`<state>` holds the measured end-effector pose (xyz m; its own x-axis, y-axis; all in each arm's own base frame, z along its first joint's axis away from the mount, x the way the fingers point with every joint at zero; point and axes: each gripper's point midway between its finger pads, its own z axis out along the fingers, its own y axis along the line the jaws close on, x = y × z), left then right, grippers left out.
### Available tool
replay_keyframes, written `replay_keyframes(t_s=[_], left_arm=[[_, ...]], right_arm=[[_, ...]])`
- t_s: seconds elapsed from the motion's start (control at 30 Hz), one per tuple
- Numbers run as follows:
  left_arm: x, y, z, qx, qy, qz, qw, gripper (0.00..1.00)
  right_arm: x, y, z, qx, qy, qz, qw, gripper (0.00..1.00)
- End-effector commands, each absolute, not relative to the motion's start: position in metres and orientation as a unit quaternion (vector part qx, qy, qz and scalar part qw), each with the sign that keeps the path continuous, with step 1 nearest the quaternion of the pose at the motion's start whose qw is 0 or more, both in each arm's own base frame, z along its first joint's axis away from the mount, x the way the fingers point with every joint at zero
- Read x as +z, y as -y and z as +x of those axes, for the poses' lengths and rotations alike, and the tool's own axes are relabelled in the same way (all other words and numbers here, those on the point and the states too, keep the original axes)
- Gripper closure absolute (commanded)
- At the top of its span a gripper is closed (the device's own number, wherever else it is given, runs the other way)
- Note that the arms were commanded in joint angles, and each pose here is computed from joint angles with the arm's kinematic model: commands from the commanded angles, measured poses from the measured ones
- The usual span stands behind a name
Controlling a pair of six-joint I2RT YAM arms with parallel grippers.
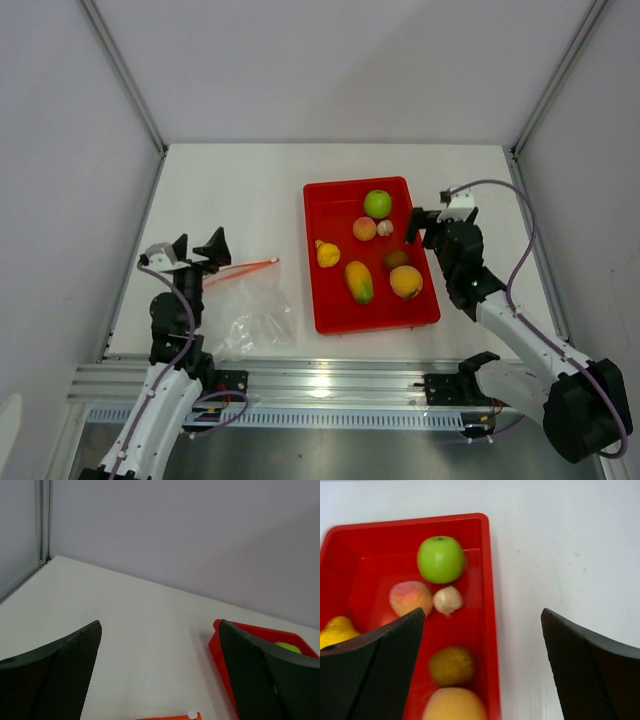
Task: Place the food in the zip-top bag and seal the zipper
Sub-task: Pick up the zipper food storage bag at the center of the board.
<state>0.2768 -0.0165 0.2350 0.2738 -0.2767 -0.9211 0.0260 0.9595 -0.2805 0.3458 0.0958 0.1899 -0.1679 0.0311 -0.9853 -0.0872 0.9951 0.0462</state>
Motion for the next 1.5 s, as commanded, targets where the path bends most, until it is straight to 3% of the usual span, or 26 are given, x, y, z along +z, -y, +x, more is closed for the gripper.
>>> replay_keyframes(t_s=[0.0, 0.13, 0.27, 0.5, 0.53, 0.67, 0.97, 1.47], left_arm=[[0.243, 0.012, 0.268, -0.145, -0.602, -0.189, 0.762, 0.01], [0.266, 0.030, 0.255, -0.206, -0.603, -0.177, 0.750, 0.00], [0.251, 0.026, 0.246, -0.223, -0.646, -0.256, 0.684, 0.01], [0.242, 0.052, 0.235, -0.262, -0.719, -0.251, 0.593, 0.01], [0.219, 0.054, 0.229, -0.248, -0.754, -0.261, 0.549, 0.01], [0.216, 0.054, 0.207, -0.231, -0.797, -0.281, 0.482, 0.00], [0.217, 0.051, 0.177, -0.227, -0.802, -0.268, 0.482, 0.01], [0.228, 0.062, 0.153, -0.255, -0.809, -0.234, 0.474, 0.01]], right_arm=[[0.197, -0.104, 0.331, 0.091, -0.814, 0.021, 0.573, 0.01], [0.221, -0.141, 0.309, 0.215, -0.786, -0.008, 0.580, 0.01], [0.243, -0.184, 0.286, 0.320, -0.762, -0.059, 0.560, 0.01], [0.235, -0.273, 0.246, 0.334, -0.796, -0.160, 0.478, 0.01], [0.233, -0.285, 0.239, 0.334, -0.799, -0.172, 0.470, 0.01], [0.221, -0.329, 0.218, 0.335, -0.817, -0.189, 0.428, 0.01], [0.198, -0.418, 0.162, 0.437, -0.806, -0.219, 0.335, 0.07], [0.143, -0.471, 0.151, 0.392, -0.832, -0.272, 0.283, 0.05]])
